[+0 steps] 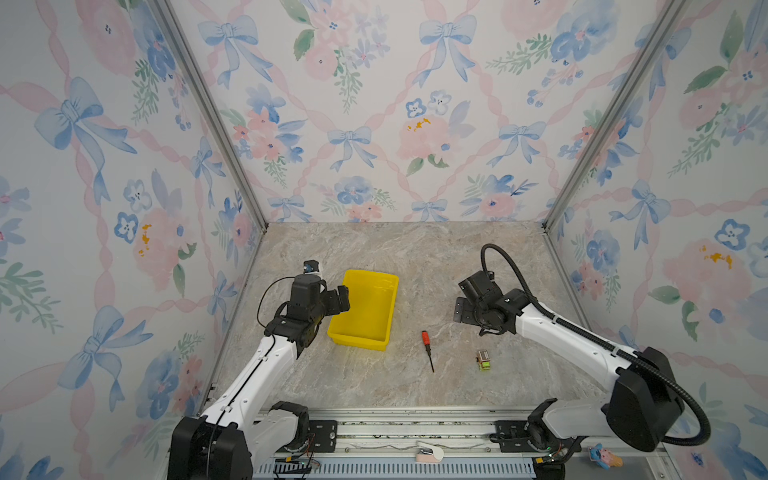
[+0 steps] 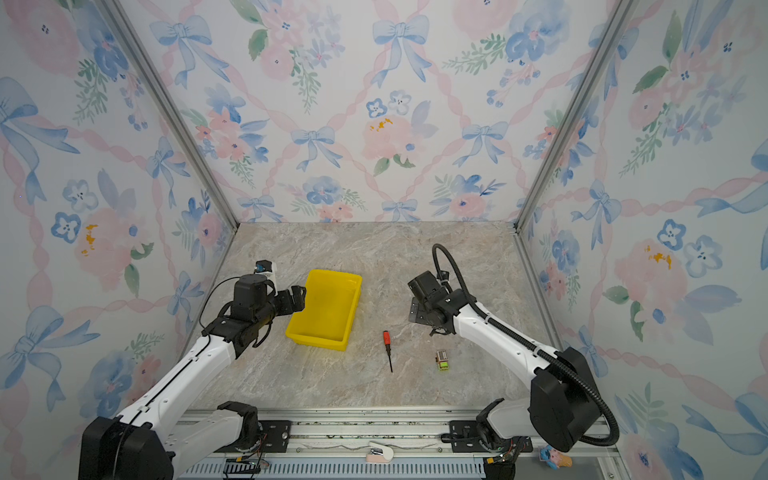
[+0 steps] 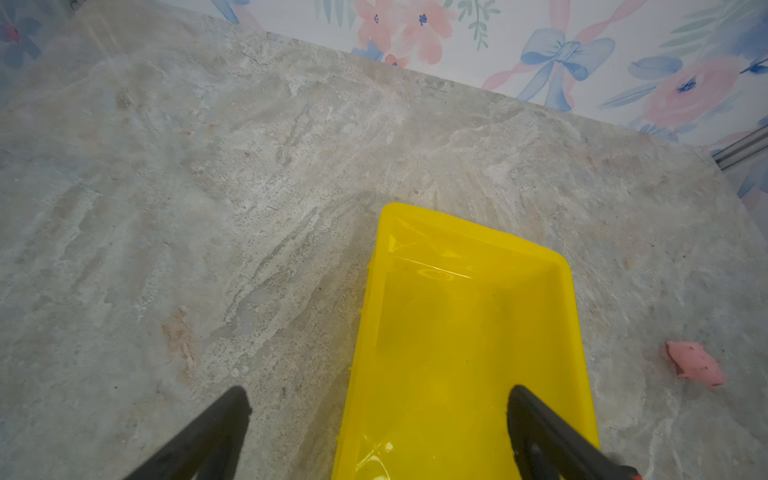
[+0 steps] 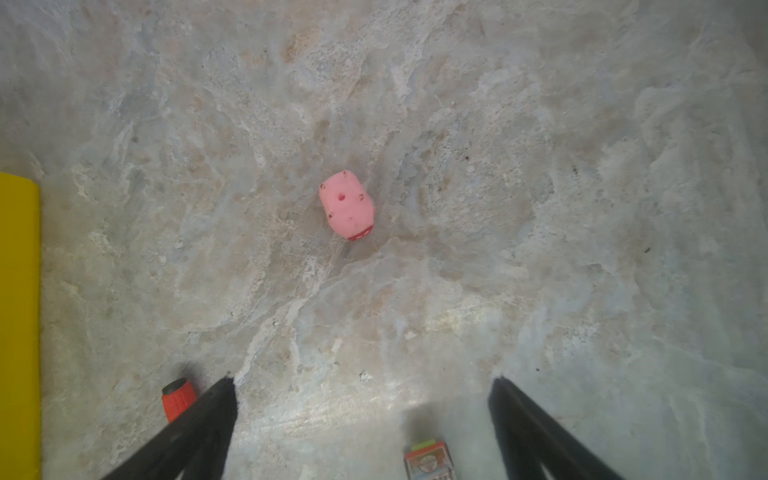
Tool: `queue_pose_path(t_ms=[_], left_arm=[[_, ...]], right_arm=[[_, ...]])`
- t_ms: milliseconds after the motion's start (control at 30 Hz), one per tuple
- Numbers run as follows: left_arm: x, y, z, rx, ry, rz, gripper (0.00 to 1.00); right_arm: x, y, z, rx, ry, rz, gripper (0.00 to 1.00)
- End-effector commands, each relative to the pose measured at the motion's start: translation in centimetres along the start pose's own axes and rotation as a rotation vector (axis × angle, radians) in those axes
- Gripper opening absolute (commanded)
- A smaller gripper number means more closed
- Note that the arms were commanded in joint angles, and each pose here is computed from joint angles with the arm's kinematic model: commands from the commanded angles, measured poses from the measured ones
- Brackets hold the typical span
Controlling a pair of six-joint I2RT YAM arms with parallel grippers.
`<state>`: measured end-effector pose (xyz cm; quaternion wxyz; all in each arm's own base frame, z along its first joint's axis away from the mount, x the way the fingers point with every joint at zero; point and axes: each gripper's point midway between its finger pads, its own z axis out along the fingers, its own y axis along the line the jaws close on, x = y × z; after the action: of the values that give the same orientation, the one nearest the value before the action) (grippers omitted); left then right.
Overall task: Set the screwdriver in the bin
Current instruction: 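Move the right gripper toward the red-handled screwdriver while the left arm rises slightly, then lower the right gripper and close it on the screwdriver's red handle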
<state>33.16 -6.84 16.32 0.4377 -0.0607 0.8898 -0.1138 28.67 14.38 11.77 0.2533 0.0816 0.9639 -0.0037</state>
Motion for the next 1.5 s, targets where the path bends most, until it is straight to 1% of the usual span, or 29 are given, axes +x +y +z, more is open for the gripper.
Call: queue_pose_path(t_ms=[0, 200, 367, 500, 533, 667, 1067, 1100, 1133, 1300, 1467], left_arm=[[0.8, -1.4, -0.1, 0.058, 0.045, -0.029, 0.97], [1.4, -1.1, 0.2, 0.019, 0.087, -0.009, 0.98], [1.2, -1.2, 0.4, 0.022, 0.093, -0.016, 0.98], [0.8, -1.1, 0.0, 0.022, 0.076, -0.019, 0.97], [-0.6, -1.6, -0.4, 0.034, 0.042, -0.018, 0.98], [-0.9, -1.4, -0.8, 0.038, 0.032, -0.01, 0.97], [-0.6, -1.5, -1.6, 0.054, 0.032, -0.01, 0.97], [-0.7, -1.5, -1.7, 0.056, 0.029, -0.01, 0.97], [0.6, -1.0, -1.3, 0.043, 0.055, -0.01, 0.97], [1.1, -0.7, -1.4, 0.036, 0.062, -0.015, 0.97], [1.2, -0.5, -1.6, 0.027, 0.056, -0.018, 0.97]], right_arm=[[1.2, 2.7, -0.6, -0.019, 0.042, -0.039, 0.97], [3.3, 6.8, -0.1, -0.066, 0.097, -0.148, 1.0], [4.6, 9.2, 1.4, -0.109, 0.146, -0.147, 0.95], [6.0, 10.6, 2.9, -0.107, 0.186, -0.171, 0.87], [6.2, 10.9, 3.1, -0.104, 0.193, -0.179, 0.85], [7.5, 11.4, 4.1, -0.119, 0.217, -0.183, 0.79], [8.7, 11.7, 6.0, -0.115, 0.234, -0.193, 0.59], [8.8, 11.6, 6.1, -0.113, 0.235, -0.194, 0.56], [8.8, 11.6, 6.2, -0.11, 0.236, -0.194, 0.53], [9.2, 11.3, 6.6, -0.101, 0.242, -0.203, 0.39], [9.6, 11.1, 7.1, -0.089, 0.251, -0.216, 0.31]])
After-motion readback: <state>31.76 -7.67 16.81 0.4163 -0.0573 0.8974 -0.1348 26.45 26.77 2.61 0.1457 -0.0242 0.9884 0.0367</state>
